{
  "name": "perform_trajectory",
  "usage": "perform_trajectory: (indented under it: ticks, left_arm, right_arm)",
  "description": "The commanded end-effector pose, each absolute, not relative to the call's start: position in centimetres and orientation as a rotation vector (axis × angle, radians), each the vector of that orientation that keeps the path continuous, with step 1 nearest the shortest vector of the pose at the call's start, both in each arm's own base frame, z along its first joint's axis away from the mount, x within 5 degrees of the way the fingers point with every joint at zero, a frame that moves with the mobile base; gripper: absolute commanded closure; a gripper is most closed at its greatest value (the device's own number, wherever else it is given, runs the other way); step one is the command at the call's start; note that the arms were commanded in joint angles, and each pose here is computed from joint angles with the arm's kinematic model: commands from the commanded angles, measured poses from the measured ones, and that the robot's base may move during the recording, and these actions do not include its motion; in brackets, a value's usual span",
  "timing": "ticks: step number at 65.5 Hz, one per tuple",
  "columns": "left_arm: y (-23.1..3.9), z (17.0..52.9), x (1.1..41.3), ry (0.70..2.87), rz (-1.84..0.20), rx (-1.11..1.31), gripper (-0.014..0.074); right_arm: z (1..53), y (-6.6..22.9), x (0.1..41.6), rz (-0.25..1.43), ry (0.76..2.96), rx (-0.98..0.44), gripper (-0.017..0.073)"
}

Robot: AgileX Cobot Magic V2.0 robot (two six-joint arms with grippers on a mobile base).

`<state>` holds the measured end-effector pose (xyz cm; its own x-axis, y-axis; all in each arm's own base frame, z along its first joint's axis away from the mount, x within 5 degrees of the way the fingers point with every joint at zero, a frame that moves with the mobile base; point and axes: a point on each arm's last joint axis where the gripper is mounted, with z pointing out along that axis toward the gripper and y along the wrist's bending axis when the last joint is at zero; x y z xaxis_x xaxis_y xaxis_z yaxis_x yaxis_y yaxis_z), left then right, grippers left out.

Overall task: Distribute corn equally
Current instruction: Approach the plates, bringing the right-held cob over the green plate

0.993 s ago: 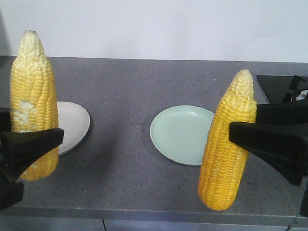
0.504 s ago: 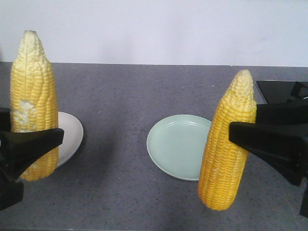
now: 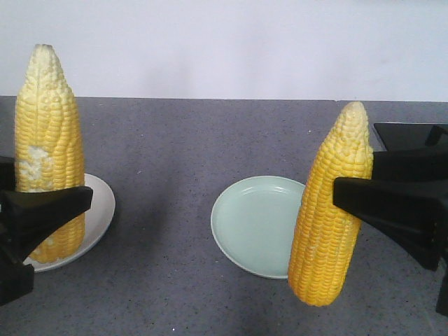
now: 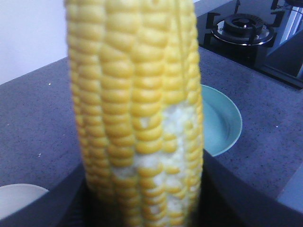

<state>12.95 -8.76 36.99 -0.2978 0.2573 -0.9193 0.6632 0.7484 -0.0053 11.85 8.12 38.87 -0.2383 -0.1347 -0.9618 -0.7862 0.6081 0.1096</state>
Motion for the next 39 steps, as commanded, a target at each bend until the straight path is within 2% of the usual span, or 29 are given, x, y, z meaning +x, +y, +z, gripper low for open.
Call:
perform_trajectory:
  ticks: [1,39]
  left_arm:
    - [-8.65,38.52,12.94,1.798,-0.491,0.648,0.0356]
    - [-8.65,38.52,12.94,1.798,-0.491,0.648,0.0356]
  right_arm:
    - [40.15,8.04,11.79,0.745,1.671,-0.71,0.0348]
    - [40.15,8.04,11.79,0.745,1.671,-0.71,0.0348]
